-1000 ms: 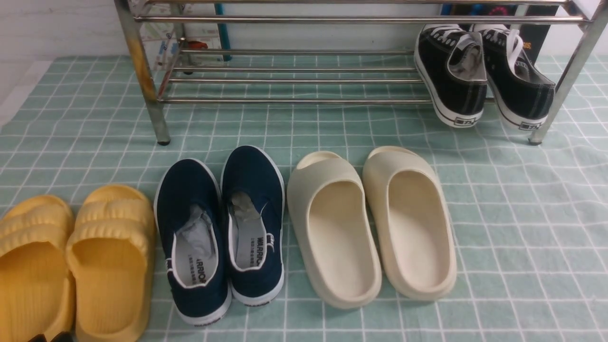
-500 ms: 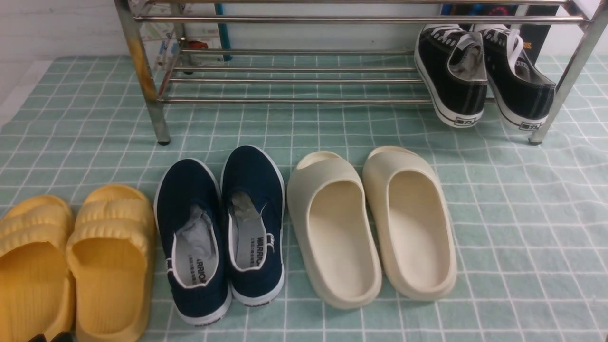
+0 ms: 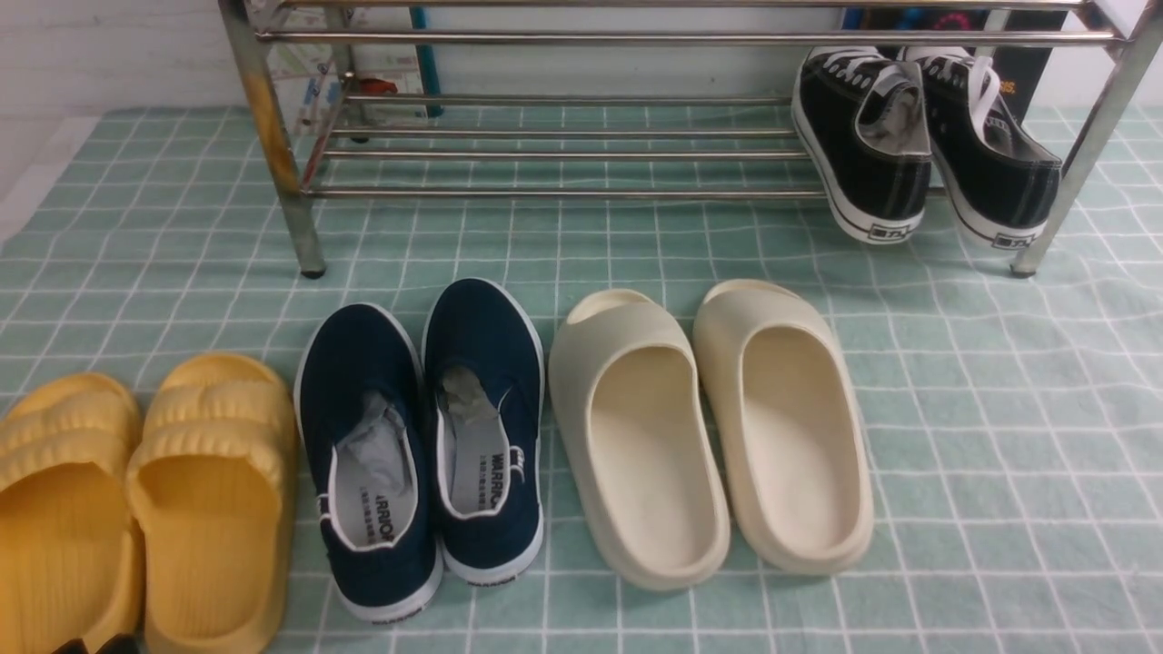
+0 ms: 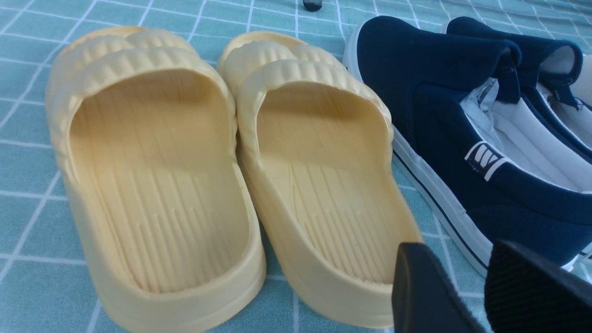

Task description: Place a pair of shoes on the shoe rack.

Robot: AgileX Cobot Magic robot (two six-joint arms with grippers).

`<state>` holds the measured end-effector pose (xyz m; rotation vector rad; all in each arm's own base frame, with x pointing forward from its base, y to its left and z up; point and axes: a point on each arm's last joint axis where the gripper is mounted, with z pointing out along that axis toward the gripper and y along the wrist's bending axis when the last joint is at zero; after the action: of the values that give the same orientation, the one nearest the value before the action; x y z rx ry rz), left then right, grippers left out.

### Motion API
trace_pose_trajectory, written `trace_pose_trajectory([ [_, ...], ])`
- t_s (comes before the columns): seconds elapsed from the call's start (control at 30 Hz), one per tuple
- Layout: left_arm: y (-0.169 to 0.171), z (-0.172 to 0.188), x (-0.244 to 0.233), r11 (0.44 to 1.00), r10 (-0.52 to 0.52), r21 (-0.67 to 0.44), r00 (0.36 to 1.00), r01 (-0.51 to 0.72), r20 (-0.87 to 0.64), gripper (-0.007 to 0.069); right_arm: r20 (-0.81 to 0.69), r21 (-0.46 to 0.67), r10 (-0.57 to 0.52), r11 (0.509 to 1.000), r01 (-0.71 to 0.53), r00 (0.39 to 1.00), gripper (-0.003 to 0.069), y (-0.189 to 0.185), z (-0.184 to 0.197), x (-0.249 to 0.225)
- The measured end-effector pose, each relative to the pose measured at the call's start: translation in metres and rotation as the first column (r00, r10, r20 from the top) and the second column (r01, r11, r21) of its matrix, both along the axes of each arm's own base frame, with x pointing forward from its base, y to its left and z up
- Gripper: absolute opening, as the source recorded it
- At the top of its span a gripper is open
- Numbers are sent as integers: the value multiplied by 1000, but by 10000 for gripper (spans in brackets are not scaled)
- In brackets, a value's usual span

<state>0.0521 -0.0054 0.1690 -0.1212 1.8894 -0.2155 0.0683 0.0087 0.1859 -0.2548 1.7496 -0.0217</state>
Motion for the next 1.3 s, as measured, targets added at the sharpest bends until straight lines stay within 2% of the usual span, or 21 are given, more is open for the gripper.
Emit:
trace_pose_trajectory([
  [0.17, 0, 0, 0, 1000, 2, 0, 1000, -2, 0, 228, 88, 39, -67, 997, 64, 994, 15, -5, 5, -8],
  [0.2, 0, 0, 0, 1000, 2, 0, 1000, -2, 0, 232, 122, 51, -121, 992, 116, 985, 16, -8, 7, -11],
  [0.33, 0, 0, 0, 1000, 2, 0, 1000, -2, -1, 237, 134, 55, -177, 984, 171, 975, 20, -11, 8, -12],
  [0.77, 0, 0, 0, 1000, 2, 0, 1000, -2, 0, 238, 134, 55, -182, 983, 176, 974, 37, -12, 8, -12],
  [1.03, 0, 0, 0, 1000, 2, 0, 1000, -2, 0, 238, -15, 40, -193, 980, 193, 981, 36, -12, -6, -14],
  [1.2, 0, 0, 0, 1000, 2, 0, 1000, -2, 0, 238, -82, 127, -214, 966, 223, 973, -3, -13, -11, -15],
  [1.3, 0, 0, 0, 1000, 2, 0, 1000, -2, 0, 238, -105, 141, -219, 962, 232, 970, -4, -13, -11, -15],
])
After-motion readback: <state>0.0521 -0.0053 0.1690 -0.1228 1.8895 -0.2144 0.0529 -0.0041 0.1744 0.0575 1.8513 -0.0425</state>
